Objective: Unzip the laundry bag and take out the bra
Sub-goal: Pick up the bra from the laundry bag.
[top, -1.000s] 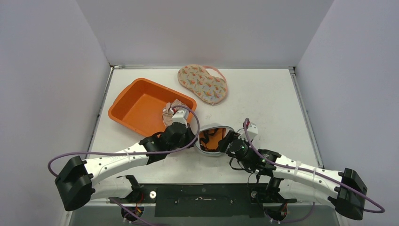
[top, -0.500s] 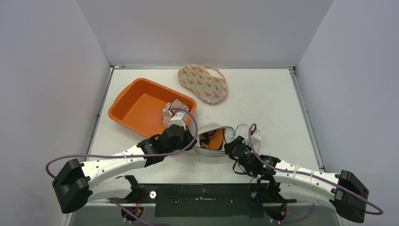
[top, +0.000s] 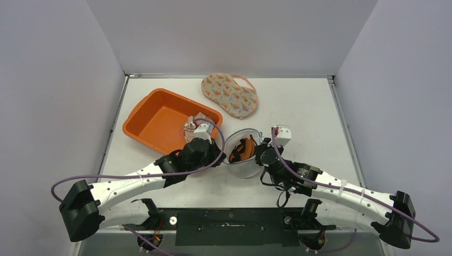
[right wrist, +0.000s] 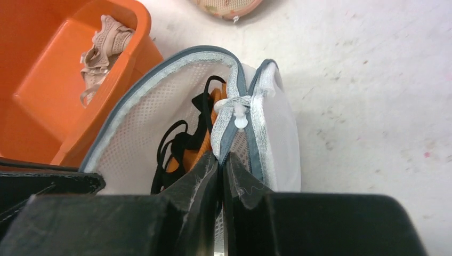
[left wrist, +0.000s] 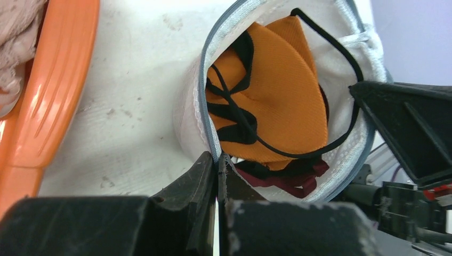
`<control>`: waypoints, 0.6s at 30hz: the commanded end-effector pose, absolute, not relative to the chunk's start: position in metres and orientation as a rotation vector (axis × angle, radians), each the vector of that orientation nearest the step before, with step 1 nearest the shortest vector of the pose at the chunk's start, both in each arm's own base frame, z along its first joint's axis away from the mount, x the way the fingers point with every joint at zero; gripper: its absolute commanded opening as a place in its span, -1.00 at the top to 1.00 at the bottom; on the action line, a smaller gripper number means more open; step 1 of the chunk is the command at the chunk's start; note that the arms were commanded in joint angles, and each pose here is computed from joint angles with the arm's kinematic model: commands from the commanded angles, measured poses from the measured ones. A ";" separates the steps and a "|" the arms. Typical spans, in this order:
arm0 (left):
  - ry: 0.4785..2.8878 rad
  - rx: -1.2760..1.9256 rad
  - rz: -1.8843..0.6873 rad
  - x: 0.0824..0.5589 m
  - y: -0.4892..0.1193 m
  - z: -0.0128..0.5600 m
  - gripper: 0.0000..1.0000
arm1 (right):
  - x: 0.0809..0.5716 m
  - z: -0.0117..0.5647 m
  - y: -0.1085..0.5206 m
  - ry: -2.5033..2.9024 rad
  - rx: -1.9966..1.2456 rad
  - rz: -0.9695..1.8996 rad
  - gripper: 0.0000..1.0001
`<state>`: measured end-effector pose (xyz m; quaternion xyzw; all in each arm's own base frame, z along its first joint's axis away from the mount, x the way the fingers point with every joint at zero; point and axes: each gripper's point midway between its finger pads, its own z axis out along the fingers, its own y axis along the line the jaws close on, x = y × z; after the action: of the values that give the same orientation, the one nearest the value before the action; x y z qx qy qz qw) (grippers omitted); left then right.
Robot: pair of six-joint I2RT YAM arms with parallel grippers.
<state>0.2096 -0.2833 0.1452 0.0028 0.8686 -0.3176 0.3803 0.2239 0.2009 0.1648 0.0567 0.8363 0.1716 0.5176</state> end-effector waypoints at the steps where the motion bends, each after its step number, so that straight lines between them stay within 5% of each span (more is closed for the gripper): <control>1: 2.079 -0.014 -0.948 0.223 -0.305 0.197 1.00 | 0.229 0.171 0.174 1.994 -0.003 0.134 0.89; 10: 2.168 -0.031 -0.924 0.217 -0.304 0.146 1.00 | 0.206 0.112 0.164 2.089 0.058 0.173 0.87; 15: 2.186 -0.024 -0.955 0.211 -0.307 0.140 1.00 | 0.194 0.130 0.166 2.078 0.074 0.225 -0.01; 18: 2.190 -0.014 -0.970 0.209 -0.310 0.141 1.00 | 0.186 0.150 0.167 2.074 0.054 0.248 -0.32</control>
<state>0.2067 -0.2959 0.1223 -0.0044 0.8711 -0.3376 0.3566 0.1893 0.1652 0.1126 0.0027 0.8709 0.0815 0.4847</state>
